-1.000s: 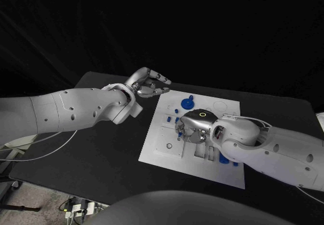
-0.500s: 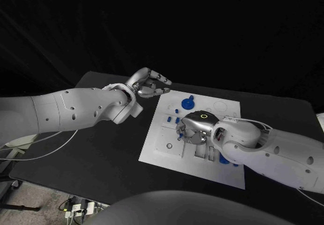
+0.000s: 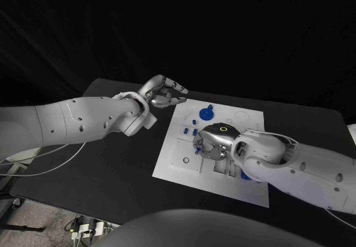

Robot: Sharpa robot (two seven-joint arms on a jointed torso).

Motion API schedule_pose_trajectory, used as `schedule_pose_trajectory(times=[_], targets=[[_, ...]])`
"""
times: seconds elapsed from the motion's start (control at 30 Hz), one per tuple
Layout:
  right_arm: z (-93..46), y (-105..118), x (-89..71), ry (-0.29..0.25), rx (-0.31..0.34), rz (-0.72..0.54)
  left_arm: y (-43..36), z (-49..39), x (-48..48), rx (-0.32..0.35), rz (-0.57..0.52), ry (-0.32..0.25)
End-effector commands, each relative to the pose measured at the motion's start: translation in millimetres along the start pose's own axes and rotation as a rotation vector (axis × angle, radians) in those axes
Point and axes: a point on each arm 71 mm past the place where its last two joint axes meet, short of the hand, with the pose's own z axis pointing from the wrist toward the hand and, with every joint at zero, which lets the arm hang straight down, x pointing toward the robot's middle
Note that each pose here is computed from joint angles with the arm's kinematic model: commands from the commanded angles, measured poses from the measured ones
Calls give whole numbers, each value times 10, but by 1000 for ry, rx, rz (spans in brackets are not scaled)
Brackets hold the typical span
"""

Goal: Assemble the parts on the task board

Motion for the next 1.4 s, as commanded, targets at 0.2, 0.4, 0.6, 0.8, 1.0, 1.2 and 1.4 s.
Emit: schedule_pose_trajectory(times=[0.2, 0.4, 0.6, 0.8, 1.0, 1.2, 1.4], targets=[[15, 5, 30, 0, 0, -3, -5, 7, 23, -1, -4, 21], [16, -14, 55, 7, 10, -3, -3, 7, 24, -3, -4, 23], [16, -18, 75, 16, 12, -1, -1, 7, 26, -5, -4, 25], [8, -3, 98, 27, 9, 5, 1, 8, 29, -8, -4, 27], [-1, 3, 119, 38, 10, 8, 5, 8, 30, -10, -4, 28], [-5, -3, 130, 40, 13, 13, 11, 9, 34, -13, -4, 30], [-15, -18, 129, 26, 19, 15, 18, 10, 32, -14, -3, 29]])
